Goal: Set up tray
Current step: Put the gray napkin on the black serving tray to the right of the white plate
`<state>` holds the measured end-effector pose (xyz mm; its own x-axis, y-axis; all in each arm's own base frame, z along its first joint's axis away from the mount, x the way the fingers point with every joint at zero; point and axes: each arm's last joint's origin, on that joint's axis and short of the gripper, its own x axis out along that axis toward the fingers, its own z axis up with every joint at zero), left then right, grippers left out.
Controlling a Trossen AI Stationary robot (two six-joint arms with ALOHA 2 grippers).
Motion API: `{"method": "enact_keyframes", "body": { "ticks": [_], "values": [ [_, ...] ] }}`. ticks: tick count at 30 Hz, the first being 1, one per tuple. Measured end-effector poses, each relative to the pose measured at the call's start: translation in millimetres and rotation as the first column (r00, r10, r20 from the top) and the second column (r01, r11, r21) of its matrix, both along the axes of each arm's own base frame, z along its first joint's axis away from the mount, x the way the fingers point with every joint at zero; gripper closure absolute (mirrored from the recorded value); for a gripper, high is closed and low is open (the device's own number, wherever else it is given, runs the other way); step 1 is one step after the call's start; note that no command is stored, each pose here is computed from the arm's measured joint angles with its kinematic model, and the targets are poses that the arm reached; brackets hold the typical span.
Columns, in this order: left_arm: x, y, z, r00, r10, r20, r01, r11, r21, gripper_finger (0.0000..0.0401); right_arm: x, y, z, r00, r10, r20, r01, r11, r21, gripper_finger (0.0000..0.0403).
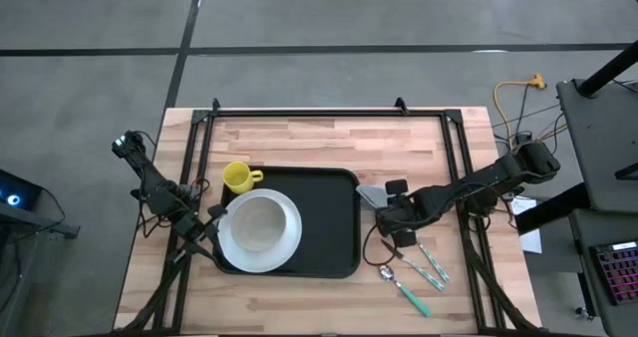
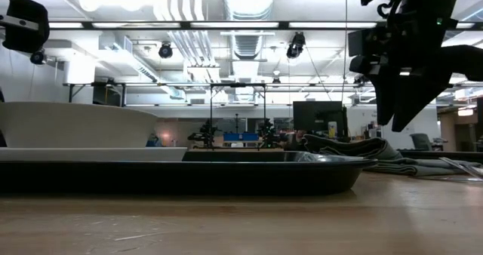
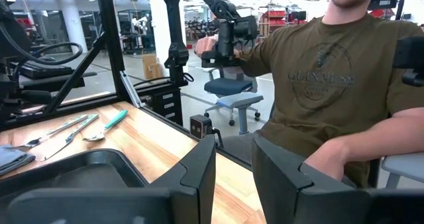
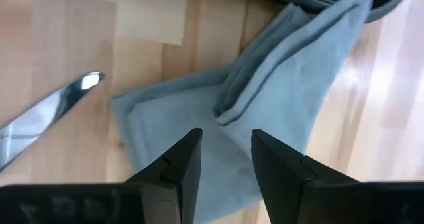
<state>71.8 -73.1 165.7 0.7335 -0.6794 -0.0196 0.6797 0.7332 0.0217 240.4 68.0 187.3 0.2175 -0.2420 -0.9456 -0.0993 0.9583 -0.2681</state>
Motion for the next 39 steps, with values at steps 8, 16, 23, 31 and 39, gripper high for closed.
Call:
{"method": "enact_keyframes", "body": {
  "ticks": [8, 16, 23, 31, 39],
  "values": [
    [0.0, 0.0, 0.1, 1.0, 0.0, 0.0, 0.0, 1.0, 0.0, 0.0322, 0.3, 0.5, -0.1, 1.0, 0.013, -0.005, -0.013, 1.0, 0.01, 0.0282],
    [0.0, 0.0, 0.0, 1.0, 0.0, 0.0, 0.0, 1.0, 0.0, 0.0322, 0.3, 0.5, -0.2, 1.0, -0.011, 0.0, 0.011, 1.0, 0.016, 0.0276],
    [0.0, 0.0, 0.1, 1.0, 0.0, 0.0, 0.0, 1.0, 0.0, 0.0322, 0.3, 0.4, -2.7, 1.0, 0.002, 0.007, -0.003, 1.0, 0.015, 0.0223],
    [0.0, 0.0, 0.1, 1.0, 0.0, 0.0, 0.0, 1.0, 0.0, 0.0322, -4.4, -1.7, -23.5, 0.997, 0.073, 0.035, -0.072, 0.997, -0.01, 0.0172],
    [0.0, 0.0, 0.0, 1.0, 0.0, 0.0, 0.0, 1.0, 0.0, 0.0322, -4.8, -5.3, -26.1, 0.995, 0.07, 0.064, -0.062, 0.99, -0.125, 0.0176]
  ]
}}
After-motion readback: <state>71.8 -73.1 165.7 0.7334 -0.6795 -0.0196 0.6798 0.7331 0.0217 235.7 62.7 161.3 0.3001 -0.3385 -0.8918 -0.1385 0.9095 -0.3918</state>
